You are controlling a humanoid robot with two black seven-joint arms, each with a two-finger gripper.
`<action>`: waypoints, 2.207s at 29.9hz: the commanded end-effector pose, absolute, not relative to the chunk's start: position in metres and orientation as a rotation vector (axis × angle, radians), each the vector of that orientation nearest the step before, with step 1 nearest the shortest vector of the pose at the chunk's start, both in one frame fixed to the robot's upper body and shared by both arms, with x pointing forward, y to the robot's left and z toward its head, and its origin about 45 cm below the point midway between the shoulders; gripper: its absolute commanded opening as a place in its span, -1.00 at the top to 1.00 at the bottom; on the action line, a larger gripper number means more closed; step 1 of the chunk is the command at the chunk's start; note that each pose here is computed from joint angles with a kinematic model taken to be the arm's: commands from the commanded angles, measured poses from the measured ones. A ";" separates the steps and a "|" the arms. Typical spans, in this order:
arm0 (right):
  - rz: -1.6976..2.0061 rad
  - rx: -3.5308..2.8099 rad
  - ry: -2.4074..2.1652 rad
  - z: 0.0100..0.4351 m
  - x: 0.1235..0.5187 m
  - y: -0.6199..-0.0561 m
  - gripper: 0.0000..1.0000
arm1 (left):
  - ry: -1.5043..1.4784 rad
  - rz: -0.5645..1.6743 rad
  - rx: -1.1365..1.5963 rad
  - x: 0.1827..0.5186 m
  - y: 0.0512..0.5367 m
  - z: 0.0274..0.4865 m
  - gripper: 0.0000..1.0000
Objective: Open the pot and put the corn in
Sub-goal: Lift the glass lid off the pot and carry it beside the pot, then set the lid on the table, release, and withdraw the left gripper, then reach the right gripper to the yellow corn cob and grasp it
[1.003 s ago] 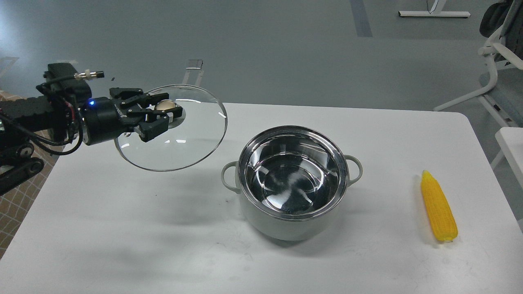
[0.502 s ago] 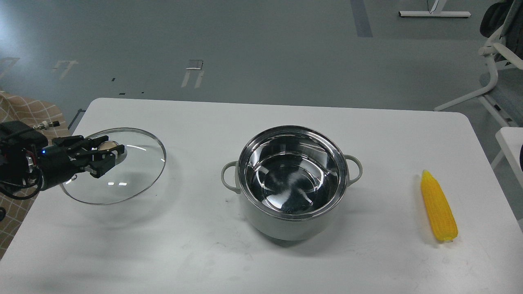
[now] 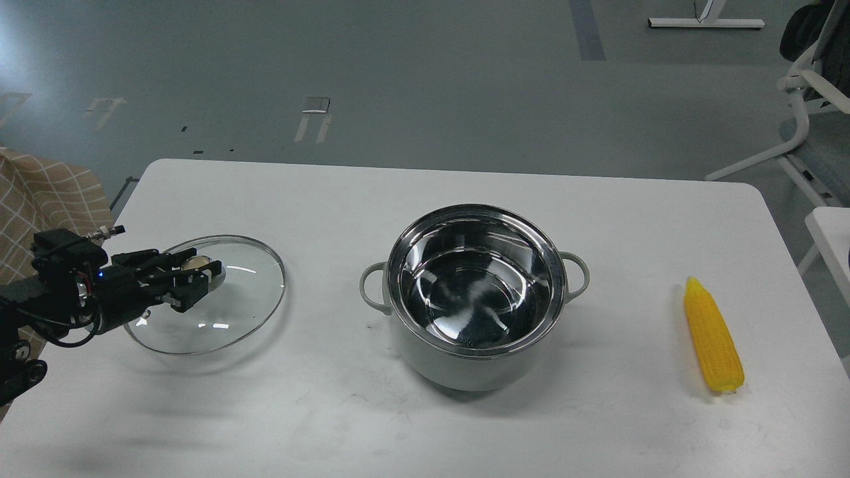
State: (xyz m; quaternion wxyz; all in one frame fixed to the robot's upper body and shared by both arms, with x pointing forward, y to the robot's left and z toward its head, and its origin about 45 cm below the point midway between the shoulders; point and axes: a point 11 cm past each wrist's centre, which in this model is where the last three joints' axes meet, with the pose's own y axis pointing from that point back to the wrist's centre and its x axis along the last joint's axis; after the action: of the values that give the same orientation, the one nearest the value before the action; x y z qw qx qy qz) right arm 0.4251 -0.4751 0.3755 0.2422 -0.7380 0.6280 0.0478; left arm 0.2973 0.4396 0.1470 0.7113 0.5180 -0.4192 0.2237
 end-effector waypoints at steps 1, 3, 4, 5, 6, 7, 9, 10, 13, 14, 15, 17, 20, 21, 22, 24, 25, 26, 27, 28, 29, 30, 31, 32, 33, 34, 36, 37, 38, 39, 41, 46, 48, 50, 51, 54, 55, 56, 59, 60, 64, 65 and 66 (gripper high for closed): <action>0.127 -2.021 1.724 0.376 0.424 -0.477 -1.00 | -0.918 0.499 1.148 0.296 0.441 0.144 -0.05; 0.134 -2.023 1.730 0.372 0.422 -0.477 -1.00 | -0.908 0.497 1.148 0.292 0.442 0.141 -0.07; 0.141 -2.025 1.736 0.369 0.421 -0.478 -1.00 | -0.906 0.500 1.150 0.291 0.443 0.140 -0.11; 0.144 -2.026 1.739 0.367 0.421 -0.478 -1.00 | -0.914 0.504 1.149 0.291 0.444 0.141 -0.21; 0.148 -2.032 1.744 0.366 0.421 -0.478 -1.00 | -0.917 0.510 1.149 0.292 0.444 0.142 -0.30; 0.155 -2.041 1.753 0.362 0.420 -0.478 -1.00 | -0.918 0.518 1.146 0.293 0.445 0.144 -0.41; 0.179 -2.094 1.784 0.348 0.420 -0.473 -1.00 | -0.909 0.564 1.123 0.298 0.445 0.150 -0.68; 0.186 -2.139 1.803 0.342 0.419 -0.471 -1.00 | -0.906 0.597 1.091 0.304 0.443 0.157 -0.74; 0.157 -2.235 1.847 0.341 0.418 -0.469 -1.00 | -0.910 0.692 1.022 0.323 0.441 0.179 -0.80; 0.143 -2.258 1.868 0.341 0.418 -0.471 -1.00 | -0.920 0.715 1.006 0.330 0.439 0.188 -0.81; 0.123 -2.283 1.892 0.342 0.417 -0.473 -1.00 | -0.932 0.740 0.985 0.338 0.437 0.197 -0.81; 0.001 -2.401 2.009 0.346 0.412 -0.483 -1.00 | -0.939 0.863 0.891 0.365 0.431 0.232 -0.81; -0.111 -2.476 2.062 0.356 0.410 -0.484 -1.00 | -0.918 0.989 0.785 0.385 0.429 0.263 -0.81; -0.186 -2.507 2.084 0.366 0.407 -0.486 -1.00 | -0.890 1.074 0.712 0.395 0.429 0.280 -0.82; -0.273 -2.538 2.104 0.375 0.403 -0.488 -1.00 | -0.843 1.151 0.640 0.403 0.430 0.290 -0.82; -0.412 -2.599 2.134 0.382 0.394 -0.491 -1.00 | -0.767 1.255 0.495 0.416 0.421 0.306 -0.82; -0.497 -2.676 2.148 0.379 0.388 -0.489 -1.00 | -0.718 1.318 0.388 0.426 0.415 0.319 -0.83; -0.547 -2.725 2.158 0.376 0.384 -0.487 -1.00 | -0.691 1.349 0.332 0.430 0.413 0.326 -0.84; -0.592 -2.772 2.164 0.373 0.382 -0.484 -1.00 | -0.665 1.377 0.284 0.433 0.412 0.333 -0.87; -0.689 -2.869 2.162 0.366 0.378 -0.477 -1.00 | -0.610 1.425 0.191 0.438 0.412 0.343 -0.90; -0.736 -2.913 2.158 0.361 0.377 -0.473 -1.00 | -0.582 1.444 0.147 0.440 0.412 0.349 -0.91; -0.839 -2.995 2.143 0.353 0.375 -0.464 -1.00 | -0.513 1.473 0.048 0.444 0.410 0.357 -0.93; -0.933 -3.076 2.119 0.344 0.372 -0.457 -1.00 | -0.451 1.488 -0.047 0.448 0.410 0.366 -0.93; -0.975 -3.119 2.105 0.338 0.370 -0.453 -1.00 | -0.424 1.489 -0.094 0.450 0.411 0.373 -0.93; -1.063 -3.195 2.077 0.327 0.366 -0.448 -1.00 | -0.382 1.486 -0.182 0.454 0.412 0.385 -0.93; -1.102 -3.228 2.062 0.322 0.364 -0.446 -1.00 | -0.364 1.485 -0.220 0.457 0.413 0.390 -0.93; -1.191 -3.329 2.018 0.305 0.359 -0.441 -1.00 | -0.323 1.493 -0.310 0.468 0.415 0.400 -0.93; -1.219 -3.365 2.001 0.298 0.358 -0.440 -1.00 | -0.312 1.500 -0.331 0.472 0.416 0.401 -0.93; -1.270 -3.425 1.953 0.289 0.356 -0.436 -1.00 | -0.276 1.506 -0.343 0.482 0.415 0.404 -0.93; -1.306 -3.481 1.902 0.279 0.354 -0.431 -1.00 | -0.236 1.505 -0.344 0.490 0.414 0.406 -0.93; -1.337 -3.527 1.860 0.269 0.352 -0.428 -1.00 | -0.201 1.505 -0.353 0.496 0.416 0.407 -0.93; -1.413 -3.703 1.679 0.225 0.342 -0.413 -0.96 | -0.118 1.410 -0.414 0.508 0.398 0.406 -0.93; -1.403 -3.760 1.599 0.209 0.337 -0.404 -0.94 | -0.112 1.398 -0.419 0.510 0.392 0.406 -0.93; -1.374 -3.818 1.531 0.191 0.330 -0.397 -0.90 | -0.104 1.385 -0.426 0.511 0.387 0.405 -0.93; -1.350 -3.855 1.491 0.180 0.324 -0.394 -0.88 | -0.097 1.379 -0.428 0.512 0.382 0.403 -0.93; -1.305 -3.928 1.423 0.159 0.309 -0.392 -0.73 | -0.085 1.368 -0.430 0.514 0.375 0.399 -0.94; -1.296 -3.944 1.410 0.155 0.306 -0.391 -0.69 | -0.083 1.367 -0.430 0.514 0.374 0.398 -0.94; -1.296 -3.970 1.401 0.149 0.301 -0.393 -0.61 | -0.082 1.367 -0.430 0.514 0.374 0.398 -0.94; -1.255 -4.020 1.432 0.141 0.294 -0.398 -0.44 | -0.083 1.366 -0.432 0.514 0.374 0.399 -0.94; -1.255 -4.020 1.432 0.141 0.294 -0.398 -0.44 | -0.083 1.366 -0.432 0.514 0.374 0.399 -0.94; -1.249 -4.037 1.432 0.139 0.291 -0.401 -0.43 | -0.084 1.369 -0.429 0.514 0.375 0.399 -0.94; -1.239 -4.045 1.424 0.137 0.289 -0.401 -0.43 | -0.082 1.371 -0.429 0.514 0.374 0.398 -0.94; -1.238 -4.045 1.424 0.137 0.289 -0.401 -0.43 | -0.082 1.371 -0.429 0.514 0.374 0.398 -0.94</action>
State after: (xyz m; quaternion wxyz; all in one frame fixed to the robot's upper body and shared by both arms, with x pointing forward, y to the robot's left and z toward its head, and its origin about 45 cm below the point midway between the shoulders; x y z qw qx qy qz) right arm 0.2913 -0.3997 0.1392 -0.6114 -0.7161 0.2536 -0.2215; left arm 0.5138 0.3747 0.3988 0.7528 -0.1973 -0.0382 0.6269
